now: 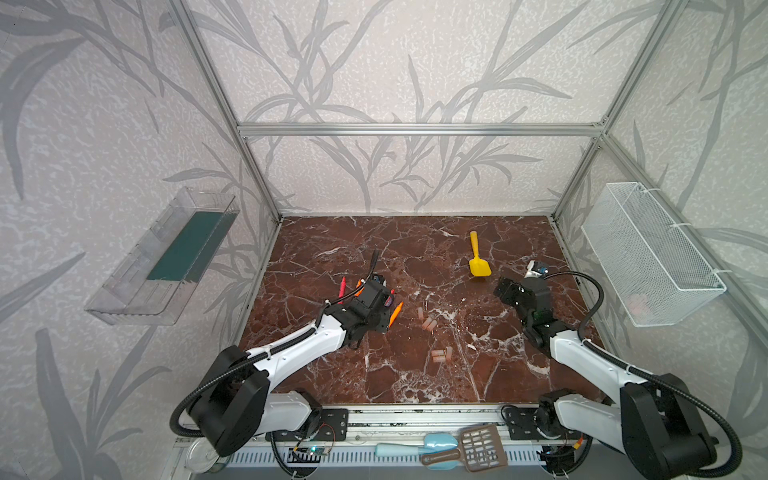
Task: Insert the pens into the pen caps
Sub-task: 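Move the left gripper over the orange marker while the right gripper lifts, then lower the left gripper and close it on the orange marker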
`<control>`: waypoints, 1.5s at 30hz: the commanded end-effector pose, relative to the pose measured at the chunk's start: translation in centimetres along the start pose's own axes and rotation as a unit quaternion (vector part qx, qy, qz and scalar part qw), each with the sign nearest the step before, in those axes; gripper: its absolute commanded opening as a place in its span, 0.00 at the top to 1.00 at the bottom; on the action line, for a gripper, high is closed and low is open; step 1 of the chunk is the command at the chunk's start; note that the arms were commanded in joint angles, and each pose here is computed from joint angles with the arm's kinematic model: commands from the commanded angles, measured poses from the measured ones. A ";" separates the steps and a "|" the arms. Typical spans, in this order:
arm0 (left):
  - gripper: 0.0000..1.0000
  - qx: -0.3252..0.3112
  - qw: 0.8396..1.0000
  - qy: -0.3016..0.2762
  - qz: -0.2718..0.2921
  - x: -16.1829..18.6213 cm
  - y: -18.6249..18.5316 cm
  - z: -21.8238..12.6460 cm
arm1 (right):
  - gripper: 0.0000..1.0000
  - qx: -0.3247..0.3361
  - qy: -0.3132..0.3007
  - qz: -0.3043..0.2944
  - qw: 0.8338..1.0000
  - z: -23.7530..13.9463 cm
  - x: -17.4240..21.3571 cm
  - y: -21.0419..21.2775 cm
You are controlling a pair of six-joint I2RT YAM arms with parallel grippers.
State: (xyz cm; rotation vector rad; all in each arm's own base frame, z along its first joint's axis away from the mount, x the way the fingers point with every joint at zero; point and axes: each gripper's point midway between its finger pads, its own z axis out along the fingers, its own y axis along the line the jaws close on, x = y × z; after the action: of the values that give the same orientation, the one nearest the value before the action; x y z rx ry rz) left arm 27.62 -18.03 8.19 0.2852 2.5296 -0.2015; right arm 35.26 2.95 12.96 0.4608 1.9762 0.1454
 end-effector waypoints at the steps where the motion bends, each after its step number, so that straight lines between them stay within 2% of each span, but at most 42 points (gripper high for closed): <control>1: 0.58 0.001 1.000 0.011 0.024 -0.2 -1.1 0.3 | 0.11 0.000 -0.006 0.002 1.000 0.0 -0.5 0.1; 10: 0.61 -0.020 0.995 0.070 0.062 1.3 -2.5 2.9 | 0.11 -0.001 -0.004 0.002 1.000 0.0 -0.4 0.1; 19: 0.66 -0.075 0.988 0.115 0.069 2.3 -1.6 4.9 | 0.11 -0.001 -0.001 0.001 1.000 0.0 -0.3 0.1; 37: 0.62 -0.078 0.983 0.152 0.061 3.9 -1.7 5.4 | 0.11 -0.002 0.002 0.000 1.000 0.0 -0.2 0.2; 45: 0.69 -0.079 0.983 0.153 0.064 3.8 -1.8 6.1 | 0.11 -0.001 0.001 0.002 1.000 -0.1 -0.2 0.1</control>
State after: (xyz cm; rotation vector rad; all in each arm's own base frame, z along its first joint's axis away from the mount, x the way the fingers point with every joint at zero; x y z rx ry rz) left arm 27.76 -20.73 1.78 0.4470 2.7712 0.0705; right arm 35.17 3.00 12.76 0.4584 1.9865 0.1461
